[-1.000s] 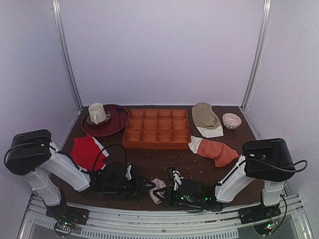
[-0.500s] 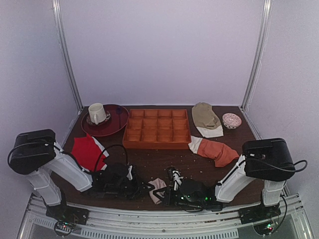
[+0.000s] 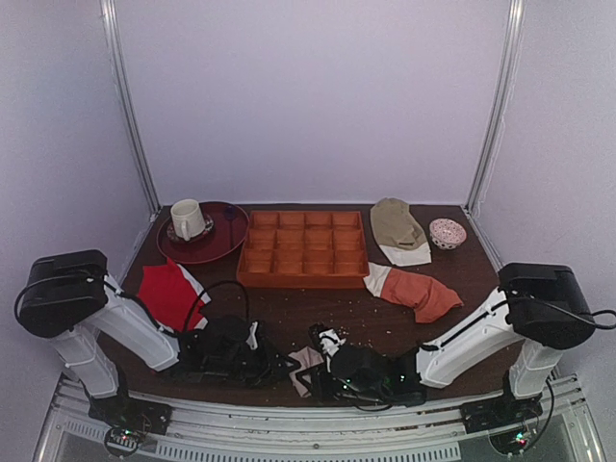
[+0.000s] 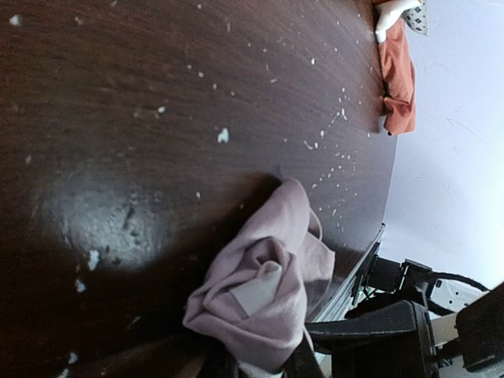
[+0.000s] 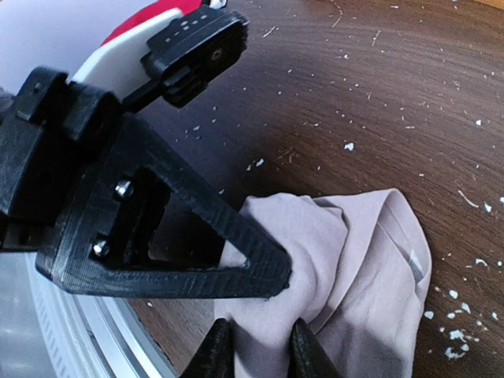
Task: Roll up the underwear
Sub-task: Roll the underwear at the center of the board.
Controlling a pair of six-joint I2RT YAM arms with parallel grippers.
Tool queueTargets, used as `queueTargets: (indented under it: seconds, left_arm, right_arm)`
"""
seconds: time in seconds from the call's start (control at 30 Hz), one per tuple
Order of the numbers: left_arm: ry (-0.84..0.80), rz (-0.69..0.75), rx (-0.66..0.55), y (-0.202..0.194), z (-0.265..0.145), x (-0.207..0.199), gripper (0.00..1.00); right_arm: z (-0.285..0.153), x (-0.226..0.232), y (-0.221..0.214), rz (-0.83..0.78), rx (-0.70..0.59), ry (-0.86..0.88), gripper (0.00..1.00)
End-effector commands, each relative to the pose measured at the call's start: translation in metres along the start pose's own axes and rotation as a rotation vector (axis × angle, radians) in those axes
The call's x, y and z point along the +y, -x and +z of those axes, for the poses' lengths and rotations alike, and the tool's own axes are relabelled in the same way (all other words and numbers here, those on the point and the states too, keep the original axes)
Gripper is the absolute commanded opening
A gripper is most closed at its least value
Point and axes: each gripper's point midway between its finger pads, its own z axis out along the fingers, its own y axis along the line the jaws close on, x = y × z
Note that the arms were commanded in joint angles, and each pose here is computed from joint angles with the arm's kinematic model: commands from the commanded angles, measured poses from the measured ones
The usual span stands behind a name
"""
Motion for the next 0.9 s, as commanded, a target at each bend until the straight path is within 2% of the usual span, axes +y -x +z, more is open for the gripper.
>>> queueTargets:
  seconds: [0.0,0.2,0.47,0.63,0.87]
  left_arm:
    - [0.009,0.002,-0.003,0.001,0.004,0.001,0.00]
    - [0.011,-0.001,-0.001,0.001,0.003,0.002,0.00]
    - [0.016,-0.004,0.007,-0.001,0.004,0.004,0.00]
    - [0.018,-0.010,0.018,-0.003,0.005,0.007,0.00]
    - [0.015,-0.009,0.024,-0.004,0.004,0.007,0.00]
  right_arm:
    - [-0.018,-0.031,-0.019,-0.264,0.113,-0.218,0.25]
    - [-0.027,-0.014,-0.001,-0.406,0.054,-0.313,0.28]
    - [-0.028,0.014,-0.001,-0.559,0.008,-0.401,0.32]
    - [-0.020,0.023,-0.005,-0.568,-0.001,-0.402,0.33]
    - [-0.016,0.010,-0.013,-0.565,0.011,-0.450,0.35]
